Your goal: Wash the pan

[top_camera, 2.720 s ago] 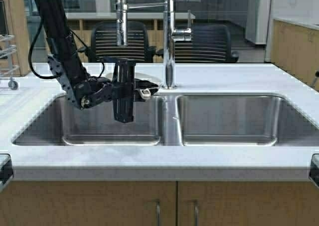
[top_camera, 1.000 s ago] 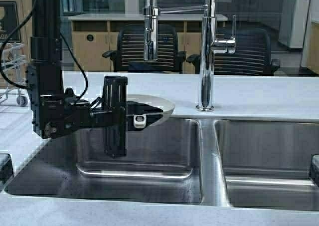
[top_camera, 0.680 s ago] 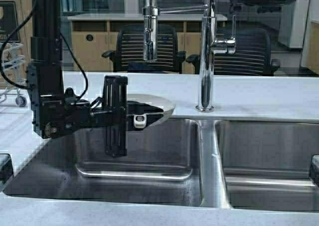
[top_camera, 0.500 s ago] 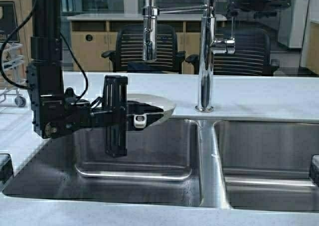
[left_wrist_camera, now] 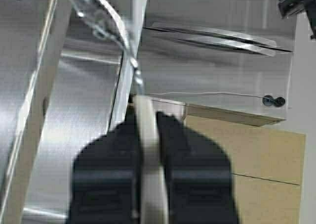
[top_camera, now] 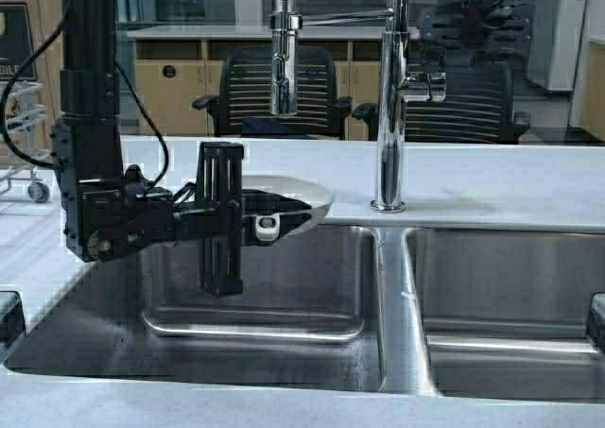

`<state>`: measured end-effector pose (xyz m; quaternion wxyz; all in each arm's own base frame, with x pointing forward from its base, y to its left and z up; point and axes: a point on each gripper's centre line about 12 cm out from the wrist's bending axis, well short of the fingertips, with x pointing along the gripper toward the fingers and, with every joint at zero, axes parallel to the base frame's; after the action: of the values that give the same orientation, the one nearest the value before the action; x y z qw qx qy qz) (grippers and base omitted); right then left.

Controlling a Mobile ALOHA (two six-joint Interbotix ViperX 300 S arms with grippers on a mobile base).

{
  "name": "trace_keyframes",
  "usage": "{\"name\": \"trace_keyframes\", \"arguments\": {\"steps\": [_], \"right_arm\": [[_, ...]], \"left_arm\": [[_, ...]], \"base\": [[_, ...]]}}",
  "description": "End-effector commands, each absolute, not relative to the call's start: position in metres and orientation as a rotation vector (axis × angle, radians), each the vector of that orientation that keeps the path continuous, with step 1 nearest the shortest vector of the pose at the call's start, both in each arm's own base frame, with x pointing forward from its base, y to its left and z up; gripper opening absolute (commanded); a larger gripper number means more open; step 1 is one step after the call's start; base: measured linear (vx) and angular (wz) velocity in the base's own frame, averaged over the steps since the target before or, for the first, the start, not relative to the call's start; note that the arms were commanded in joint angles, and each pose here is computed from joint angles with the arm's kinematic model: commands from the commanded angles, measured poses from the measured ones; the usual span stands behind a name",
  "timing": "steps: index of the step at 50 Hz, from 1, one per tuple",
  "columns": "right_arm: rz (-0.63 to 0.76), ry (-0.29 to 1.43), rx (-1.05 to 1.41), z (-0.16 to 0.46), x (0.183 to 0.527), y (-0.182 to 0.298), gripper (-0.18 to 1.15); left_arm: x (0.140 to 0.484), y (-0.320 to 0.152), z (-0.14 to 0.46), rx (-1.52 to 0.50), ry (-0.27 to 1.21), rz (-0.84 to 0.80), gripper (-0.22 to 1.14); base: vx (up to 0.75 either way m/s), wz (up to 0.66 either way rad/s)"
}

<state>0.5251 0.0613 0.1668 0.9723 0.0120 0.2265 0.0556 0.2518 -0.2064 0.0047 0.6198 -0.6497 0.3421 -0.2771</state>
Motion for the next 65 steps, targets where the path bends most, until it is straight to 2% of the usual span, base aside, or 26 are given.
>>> {"name": "trace_keyframes", "arguments": {"steps": [1, 26, 32, 44, 54, 59, 65], "right_arm": [[0.076, 0.431, 0.056, 0.186, 0.531, 0.047, 1.03], [-0.1, 0.469, 0.197, 0.189, 0.512, -0.029, 1.03], [-0.1, 0.447, 0.206, 0.202, 0.508, -0.029, 1.03], [-0.064, 0.315, 0.194, 0.266, 0.493, -0.017, 1.03], [-0.092, 0.38, 0.197, 0.239, 0.482, -0.027, 1.01], [-0.096, 0.437, 0.203, 0.213, 0.484, -0.026, 0.89], [-0.048, 0.492, 0.191, 0.19, 0.493, 0.0, 0.42]], "left_arm": [[0.255, -0.21, 0.014, -1.49, 0.747, -0.681, 0.03], [0.255, -0.21, 0.013, -1.489, 0.751, -0.68, 0.03], [0.255, -0.21, 0.013, -1.49, 0.748, -0.68, 0.03], [0.255, -0.21, 0.013, -1.489, 0.749, -0.681, 0.03], [0.256, -0.21, 0.014, -1.49, 0.747, -0.683, 0.03], [0.255, -0.21, 0.013, -1.489, 0.749, -0.681, 0.03], [0.256, -0.21, 0.014, -1.49, 0.747, -0.686, 0.03]], "base": [[0.0, 0.0], [0.0, 0.0], [0.0, 0.0], [0.0, 0.0], [0.0, 0.0], [-0.01, -0.02], [0.0, -0.01]]}}
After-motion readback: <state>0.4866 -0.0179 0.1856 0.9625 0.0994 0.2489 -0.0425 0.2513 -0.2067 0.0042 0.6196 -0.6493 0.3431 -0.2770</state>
